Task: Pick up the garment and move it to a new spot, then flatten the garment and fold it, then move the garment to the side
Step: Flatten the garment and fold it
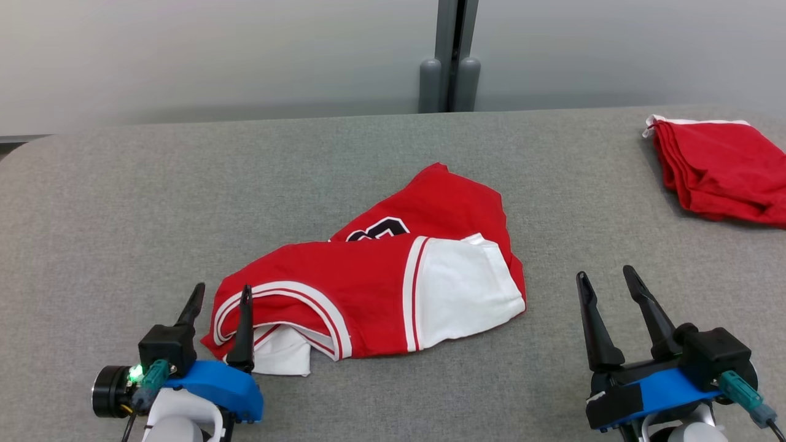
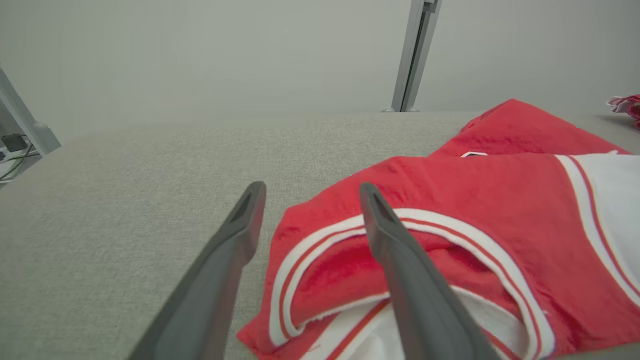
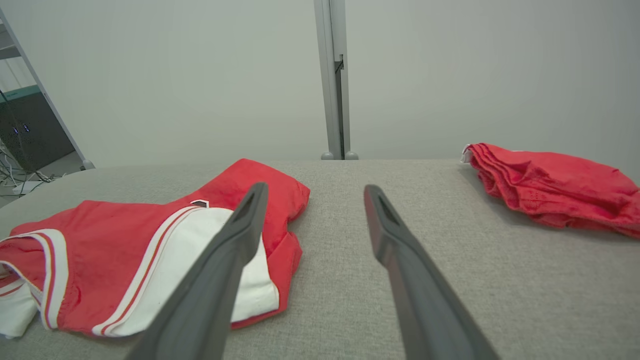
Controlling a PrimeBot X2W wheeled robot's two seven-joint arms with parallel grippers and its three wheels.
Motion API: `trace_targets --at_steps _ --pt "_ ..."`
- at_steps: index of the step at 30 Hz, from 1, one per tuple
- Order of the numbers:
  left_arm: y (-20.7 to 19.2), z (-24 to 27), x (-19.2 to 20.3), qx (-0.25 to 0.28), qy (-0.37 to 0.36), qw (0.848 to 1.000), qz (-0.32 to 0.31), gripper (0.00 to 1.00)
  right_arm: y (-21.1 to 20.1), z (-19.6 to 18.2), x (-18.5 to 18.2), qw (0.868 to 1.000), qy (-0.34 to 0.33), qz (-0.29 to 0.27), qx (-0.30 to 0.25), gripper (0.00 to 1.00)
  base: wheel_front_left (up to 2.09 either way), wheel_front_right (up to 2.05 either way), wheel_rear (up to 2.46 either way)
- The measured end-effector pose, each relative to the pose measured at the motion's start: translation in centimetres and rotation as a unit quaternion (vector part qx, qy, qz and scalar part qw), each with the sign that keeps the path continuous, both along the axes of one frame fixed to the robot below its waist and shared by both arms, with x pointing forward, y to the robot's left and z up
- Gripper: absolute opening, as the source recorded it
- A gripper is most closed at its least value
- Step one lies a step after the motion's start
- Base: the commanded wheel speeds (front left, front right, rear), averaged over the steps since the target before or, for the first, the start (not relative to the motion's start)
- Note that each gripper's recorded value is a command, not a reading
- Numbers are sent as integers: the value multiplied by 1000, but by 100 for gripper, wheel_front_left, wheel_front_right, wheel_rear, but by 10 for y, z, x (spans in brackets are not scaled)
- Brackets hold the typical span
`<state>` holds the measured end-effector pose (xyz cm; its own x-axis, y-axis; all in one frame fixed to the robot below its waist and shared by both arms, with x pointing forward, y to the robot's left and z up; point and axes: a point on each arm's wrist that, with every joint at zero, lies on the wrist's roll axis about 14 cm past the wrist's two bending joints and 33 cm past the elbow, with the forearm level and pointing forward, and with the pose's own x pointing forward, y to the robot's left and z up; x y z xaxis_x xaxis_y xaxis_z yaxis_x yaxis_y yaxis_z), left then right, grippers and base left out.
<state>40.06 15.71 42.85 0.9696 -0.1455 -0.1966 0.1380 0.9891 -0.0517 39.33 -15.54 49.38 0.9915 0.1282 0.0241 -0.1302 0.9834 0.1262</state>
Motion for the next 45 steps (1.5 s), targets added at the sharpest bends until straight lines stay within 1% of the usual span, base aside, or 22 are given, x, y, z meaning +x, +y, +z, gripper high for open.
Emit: trace_targets --at_steps 3,6,8,11,15,19,20,21,22,27,33,40,44,45 --pt "2 -24 -3 7 52 999 -5 100 -4 -5 1 1000 5 -7 0 100 0 0 0" --pt "7 -51 -13 16 114 993 -8 100 -8 -9 2 1000 10 -12 0 100 0 0 0" --pt "6 -58 -15 16 130 991 -11 100 -10 -11 3 1000 12 -15 1 100 0 0 0" --pt "4 -75 -25 19 176 984 -19 100 -11 -13 3 1000 15 -17 2 100 0 0 0" --pt "3 -83 -28 21 203 978 -27 100 -11 -16 4 1000 17 -17 3 100 0 0 0" --pt "0 -86 -26 17 213 976 -32 100 -9 -15 7 1000 14 -14 4 100 0 0 0" --pt "-1 -86 -25 18 213 976 -33 97 -9 -15 8 1000 14 -14 4 100 0 0 0" --pt "-1 -86 -23 20 213 976 -35 44 -9 -15 8 1000 14 -14 4 100 0 0 0" --pt "-2 -85 -21 23 211 976 -39 0 -9 -16 8 1000 15 -14 4 100 0 0 0" --pt "0 -69 1 33 175 983 -45 0 -12 -17 9 1000 16 -19 2 100 0 0 0" --pt "15 -14 65 58 75 995 -39 0 -23 -17 12 999 15 -34 -4 100 0 0 0" --pt "31 29 125 81 3 996 -26 0 -44 -25 14 998 26 -64 -12 100 0 0 0" --pt "31 36 149 85 -14 996 -24 0 -52 -30 15 997 34 -74 -16 100 0 0 0" --pt "31 34 152 87 -12 996 -24 27 -53 -33 14 996 37 -75 -16 100 0 0 0"
